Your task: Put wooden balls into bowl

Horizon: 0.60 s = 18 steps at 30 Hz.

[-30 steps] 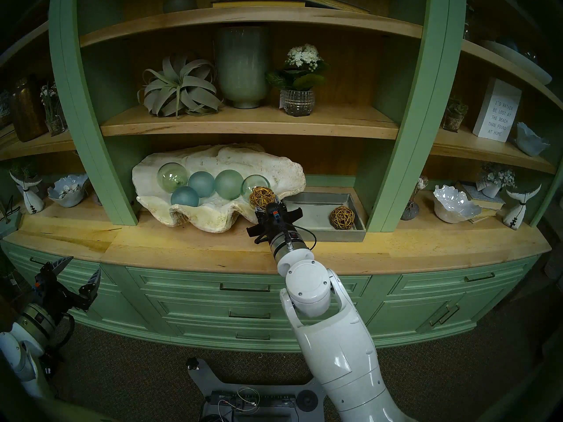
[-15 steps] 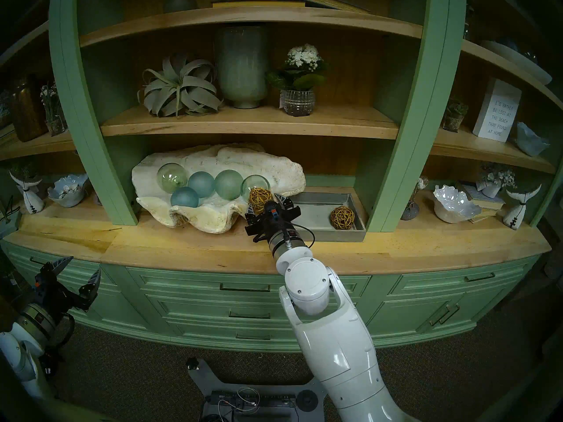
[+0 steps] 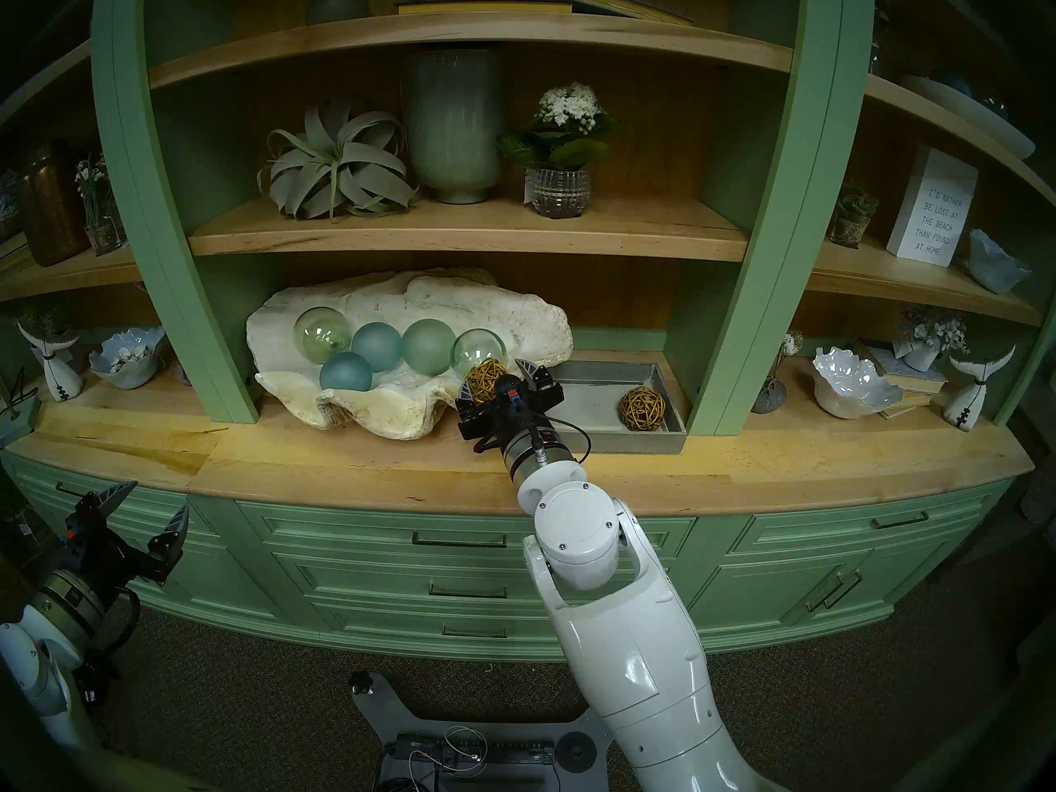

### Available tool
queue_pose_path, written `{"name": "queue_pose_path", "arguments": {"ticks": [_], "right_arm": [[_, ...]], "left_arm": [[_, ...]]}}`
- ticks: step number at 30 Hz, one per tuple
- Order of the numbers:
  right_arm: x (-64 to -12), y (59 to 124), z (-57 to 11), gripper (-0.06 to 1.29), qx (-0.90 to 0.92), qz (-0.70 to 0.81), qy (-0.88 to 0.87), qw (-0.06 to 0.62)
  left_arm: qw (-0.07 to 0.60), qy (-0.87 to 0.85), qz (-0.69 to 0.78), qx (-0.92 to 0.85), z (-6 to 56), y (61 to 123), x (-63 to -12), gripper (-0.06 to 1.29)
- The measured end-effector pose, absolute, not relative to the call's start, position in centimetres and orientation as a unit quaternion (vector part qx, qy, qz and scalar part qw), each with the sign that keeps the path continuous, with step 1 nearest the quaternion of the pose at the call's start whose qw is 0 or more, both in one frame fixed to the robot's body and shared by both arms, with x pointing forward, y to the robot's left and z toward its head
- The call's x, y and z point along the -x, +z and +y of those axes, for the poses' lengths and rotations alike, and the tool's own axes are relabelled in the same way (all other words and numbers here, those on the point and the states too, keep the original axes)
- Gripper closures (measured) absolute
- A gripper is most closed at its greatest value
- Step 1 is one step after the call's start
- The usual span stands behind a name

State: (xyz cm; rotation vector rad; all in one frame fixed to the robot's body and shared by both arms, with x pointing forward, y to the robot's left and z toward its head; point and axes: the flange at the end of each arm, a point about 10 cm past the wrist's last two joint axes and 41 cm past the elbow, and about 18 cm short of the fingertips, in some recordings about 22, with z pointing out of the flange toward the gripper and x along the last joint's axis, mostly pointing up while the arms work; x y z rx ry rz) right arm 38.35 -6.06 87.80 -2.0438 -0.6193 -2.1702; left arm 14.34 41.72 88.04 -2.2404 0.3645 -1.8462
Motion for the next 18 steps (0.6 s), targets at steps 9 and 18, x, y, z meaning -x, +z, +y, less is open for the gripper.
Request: {"name": "queue_pose_path", "arguments": {"ticks": [9, 18], "right_arm": [[-38.5, 90.7, -8.6, 0.02, 0.642, -0.172, -0.747, 0.016], [-37.5, 90.7, -12.9, 0.02, 0.649, -0.126, -0.749, -0.038]], "left_arm": [[0.108, -0.627, 0.124, 0.761, 41.7, 88.0, -14.3, 0.0], [0.108, -0.627, 0.124, 0.761, 41.7, 88.0, -14.3, 0.0]]}}
